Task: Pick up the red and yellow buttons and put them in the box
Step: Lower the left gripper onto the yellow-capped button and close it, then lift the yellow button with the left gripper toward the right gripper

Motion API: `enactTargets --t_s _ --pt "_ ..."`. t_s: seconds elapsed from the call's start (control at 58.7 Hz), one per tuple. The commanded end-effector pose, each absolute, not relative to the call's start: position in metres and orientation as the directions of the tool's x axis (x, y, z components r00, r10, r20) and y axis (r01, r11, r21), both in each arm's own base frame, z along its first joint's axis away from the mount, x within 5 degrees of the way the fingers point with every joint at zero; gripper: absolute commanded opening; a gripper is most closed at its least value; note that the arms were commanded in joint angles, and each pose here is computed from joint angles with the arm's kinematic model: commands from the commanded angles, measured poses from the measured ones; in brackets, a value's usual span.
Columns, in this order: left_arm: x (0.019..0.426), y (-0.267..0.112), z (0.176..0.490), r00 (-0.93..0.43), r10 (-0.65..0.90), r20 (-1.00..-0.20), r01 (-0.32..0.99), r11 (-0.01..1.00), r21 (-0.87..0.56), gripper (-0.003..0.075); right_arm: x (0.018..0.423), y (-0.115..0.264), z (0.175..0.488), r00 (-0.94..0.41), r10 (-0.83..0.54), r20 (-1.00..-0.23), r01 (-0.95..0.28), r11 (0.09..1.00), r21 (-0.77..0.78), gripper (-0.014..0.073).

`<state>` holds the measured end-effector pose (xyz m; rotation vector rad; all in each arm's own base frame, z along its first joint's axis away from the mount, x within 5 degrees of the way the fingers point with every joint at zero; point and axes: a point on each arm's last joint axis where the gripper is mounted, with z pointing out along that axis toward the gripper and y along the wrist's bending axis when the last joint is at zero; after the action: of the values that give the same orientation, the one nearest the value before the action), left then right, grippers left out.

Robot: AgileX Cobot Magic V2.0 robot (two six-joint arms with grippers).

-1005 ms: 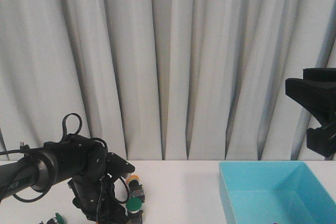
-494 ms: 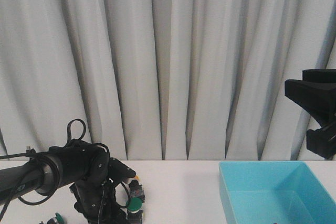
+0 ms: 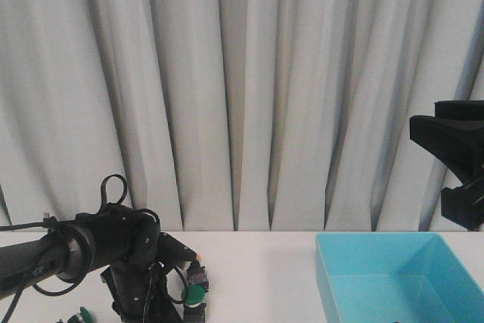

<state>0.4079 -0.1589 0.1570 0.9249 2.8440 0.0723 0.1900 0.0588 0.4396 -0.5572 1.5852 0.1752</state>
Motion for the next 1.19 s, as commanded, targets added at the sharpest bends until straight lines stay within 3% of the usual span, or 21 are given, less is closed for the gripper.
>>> enactTargets --t_s 0.0,0.187,0.289,0.528,0.647,0.8,0.937,1.175 --pt "0.415 -0.161 0.199 -0.784 0.576 -0.234 0.565 0.817 0.115 -0.0008 0.186 0.056 0.455 0.068 -0.215 -0.974 -0.410 0.884 -0.224 0.0246" --pt "0.420 -0.162 0.237 -0.795 0.560 -0.233 0.549 0.828 0.113 -0.0005 0.186 0.056 0.455 0.071 -0.226 -0.972 -0.407 0.883 -0.235 0.0246" --pt "0.417 -0.163 0.270 -0.791 0.546 -0.276 0.541 0.835 0.102 -0.0005 0.187 0.053 0.456 0.090 -0.276 -0.957 -0.377 0.880 -0.289 0.0246" --pt "0.382 -0.168 0.382 -0.663 0.470 -0.582 0.584 0.812 -0.009 -0.0005 0.192 0.053 0.456 0.142 -0.417 -0.898 -0.304 0.845 -0.440 0.0274" --pt "0.354 -0.168 0.434 -0.562 0.404 -0.722 0.639 0.766 -0.069 -0.0005 0.202 0.061 0.449 0.140 -0.469 -0.872 -0.327 0.810 -0.487 0.0362" --pt "0.316 -0.166 0.484 -0.443 0.310 -0.841 0.714 0.690 -0.122 -0.0005 0.216 0.075 0.437 0.122 -0.499 -0.858 -0.377 0.776 -0.505 0.0507" --pt "0.291 -0.166 0.511 -0.386 0.212 -0.898 0.759 0.626 -0.179 -0.0005 0.225 0.086 0.428 0.123 -0.543 -0.831 -0.411 0.734 -0.541 0.0589" --pt "0.278 -0.168 0.524 -0.387 0.138 -0.912 0.789 0.561 -0.250 -0.0005 0.222 0.107 0.427 0.214 -0.604 -0.768 -0.425 0.650 -0.630 0.0594"
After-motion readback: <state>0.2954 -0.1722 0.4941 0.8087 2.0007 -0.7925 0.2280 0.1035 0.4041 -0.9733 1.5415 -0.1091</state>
